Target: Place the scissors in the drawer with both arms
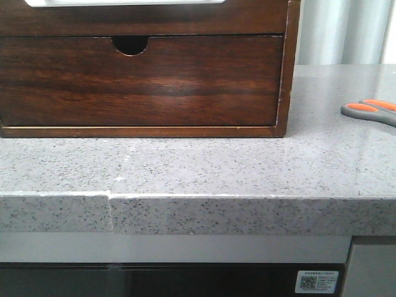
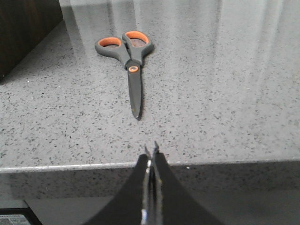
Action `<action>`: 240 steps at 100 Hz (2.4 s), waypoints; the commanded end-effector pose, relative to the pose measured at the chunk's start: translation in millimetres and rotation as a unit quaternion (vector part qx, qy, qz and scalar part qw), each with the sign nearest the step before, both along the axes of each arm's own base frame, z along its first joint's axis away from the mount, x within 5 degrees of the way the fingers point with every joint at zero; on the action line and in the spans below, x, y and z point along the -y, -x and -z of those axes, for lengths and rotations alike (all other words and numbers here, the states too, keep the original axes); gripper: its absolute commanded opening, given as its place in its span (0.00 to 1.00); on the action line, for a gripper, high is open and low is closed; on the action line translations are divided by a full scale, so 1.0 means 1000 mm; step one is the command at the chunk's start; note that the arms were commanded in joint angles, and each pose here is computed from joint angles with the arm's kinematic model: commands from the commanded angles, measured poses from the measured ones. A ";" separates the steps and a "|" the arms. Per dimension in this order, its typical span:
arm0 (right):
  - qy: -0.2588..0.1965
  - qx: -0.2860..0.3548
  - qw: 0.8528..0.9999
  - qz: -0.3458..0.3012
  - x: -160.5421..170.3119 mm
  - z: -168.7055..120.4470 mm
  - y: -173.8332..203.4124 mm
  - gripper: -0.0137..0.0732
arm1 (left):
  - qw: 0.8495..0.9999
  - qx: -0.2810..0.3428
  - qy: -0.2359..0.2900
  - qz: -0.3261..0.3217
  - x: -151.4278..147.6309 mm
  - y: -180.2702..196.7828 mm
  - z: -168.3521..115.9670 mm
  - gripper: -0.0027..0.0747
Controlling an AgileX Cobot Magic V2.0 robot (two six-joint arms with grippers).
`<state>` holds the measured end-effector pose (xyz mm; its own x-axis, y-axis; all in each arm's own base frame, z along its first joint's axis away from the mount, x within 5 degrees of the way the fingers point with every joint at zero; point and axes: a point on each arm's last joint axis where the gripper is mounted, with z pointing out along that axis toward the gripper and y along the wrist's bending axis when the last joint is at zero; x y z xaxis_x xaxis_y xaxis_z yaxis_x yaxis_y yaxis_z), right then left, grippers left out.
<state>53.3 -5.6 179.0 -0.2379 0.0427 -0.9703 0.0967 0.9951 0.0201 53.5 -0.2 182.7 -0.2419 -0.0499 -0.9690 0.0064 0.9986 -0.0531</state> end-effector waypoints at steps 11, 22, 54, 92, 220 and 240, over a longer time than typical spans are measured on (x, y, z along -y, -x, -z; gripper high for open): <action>0.014 0.040 0.999 0.000 0.000 -0.004 -0.001 0.09 | 0.999 0.044 -0.016 0.004 0.000 0.000 -0.001 0.01; 0.026 0.038 0.999 0.001 0.001 -0.004 0.000 0.09 | 0.998 0.059 -0.015 0.005 0.000 -0.001 -0.004 0.01; -0.016 0.067 0.998 -0.002 -0.001 -0.008 -0.001 0.09 | 0.994 0.105 -0.008 0.009 0.001 -0.001 -0.012 0.01; -0.021 0.147 0.989 -0.004 -0.001 -0.023 -0.002 0.09 | 0.986 0.167 -0.006 0.014 0.002 -0.001 -0.024 0.01; -0.100 0.028 0.995 -0.005 -0.003 -0.069 -0.022 0.09 | 0.906 0.287 -0.272 0.154 0.032 -0.063 -0.144 0.51; -0.099 0.029 0.995 -0.005 -0.003 -0.070 -0.022 0.09 | 0.858 0.273 -0.360 0.245 0.049 -0.088 -0.142 0.51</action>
<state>72.0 -0.9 234.0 -0.2667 0.2380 -0.9339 0.0878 0.9710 0.2224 134.6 -38.7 310.8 0.3446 0.6007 -0.7214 0.2270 0.6923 0.6849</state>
